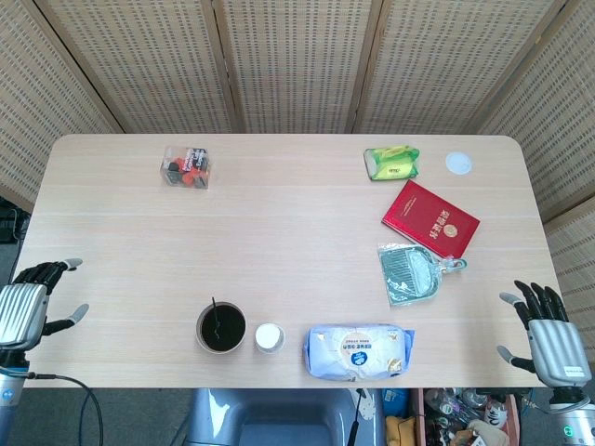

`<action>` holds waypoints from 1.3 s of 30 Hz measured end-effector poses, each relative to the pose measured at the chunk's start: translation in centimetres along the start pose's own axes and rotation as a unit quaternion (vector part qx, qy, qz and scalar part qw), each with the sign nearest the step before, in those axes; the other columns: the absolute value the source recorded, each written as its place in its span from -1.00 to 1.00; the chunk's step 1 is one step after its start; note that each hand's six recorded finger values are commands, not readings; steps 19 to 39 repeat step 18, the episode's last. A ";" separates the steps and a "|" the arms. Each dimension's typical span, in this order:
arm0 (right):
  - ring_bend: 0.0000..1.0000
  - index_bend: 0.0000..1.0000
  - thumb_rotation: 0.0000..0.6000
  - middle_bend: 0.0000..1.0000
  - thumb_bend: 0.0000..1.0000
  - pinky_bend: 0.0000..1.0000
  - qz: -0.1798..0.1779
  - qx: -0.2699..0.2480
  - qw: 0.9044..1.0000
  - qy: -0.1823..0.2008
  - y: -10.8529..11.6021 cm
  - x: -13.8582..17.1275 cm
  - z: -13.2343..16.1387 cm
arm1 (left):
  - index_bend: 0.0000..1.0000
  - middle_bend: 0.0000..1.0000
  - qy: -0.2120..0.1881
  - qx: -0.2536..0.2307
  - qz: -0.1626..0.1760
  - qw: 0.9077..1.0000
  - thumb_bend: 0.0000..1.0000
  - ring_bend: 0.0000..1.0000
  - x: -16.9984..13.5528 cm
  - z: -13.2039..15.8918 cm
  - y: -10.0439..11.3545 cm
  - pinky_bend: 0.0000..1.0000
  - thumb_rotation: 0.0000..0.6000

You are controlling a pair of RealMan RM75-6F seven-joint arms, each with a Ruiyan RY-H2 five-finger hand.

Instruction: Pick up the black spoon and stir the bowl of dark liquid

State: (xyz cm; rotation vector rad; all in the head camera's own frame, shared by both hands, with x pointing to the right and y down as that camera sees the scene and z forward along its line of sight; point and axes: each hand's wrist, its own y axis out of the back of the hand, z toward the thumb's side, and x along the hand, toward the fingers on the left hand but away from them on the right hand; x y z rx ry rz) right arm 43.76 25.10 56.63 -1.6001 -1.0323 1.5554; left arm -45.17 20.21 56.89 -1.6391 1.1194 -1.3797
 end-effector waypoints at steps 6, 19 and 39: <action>-1.00 -0.48 1.00 -0.76 -0.63 -1.00 -0.008 0.015 1.000 0.006 0.1 -0.3 0.7 | -0.69 -0.84 0.036 -0.002 -0.015 0.999 -0.56 -0.94 -2.8 -2.0 -0.3 -1.00 1.00; -1.00 -0.48 1.00 -0.79 -0.63 -1.00 -0.074 -0.004 0.997 0.027 1.1 -0.1 1.0 | -0.69 -0.84 0.043 -0.017 -0.014 0.999 -0.56 -0.94 -4.1 -2.0 -0.5 -1.00 1.00; -1.00 -0.48 1.00 -0.79 -0.63 -1.00 -0.074 -0.004 0.997 0.027 1.1 -0.1 1.0 | -0.69 -0.84 0.043 -0.017 -0.014 0.999 -0.56 -0.94 -4.1 -2.0 -0.5 -1.00 1.00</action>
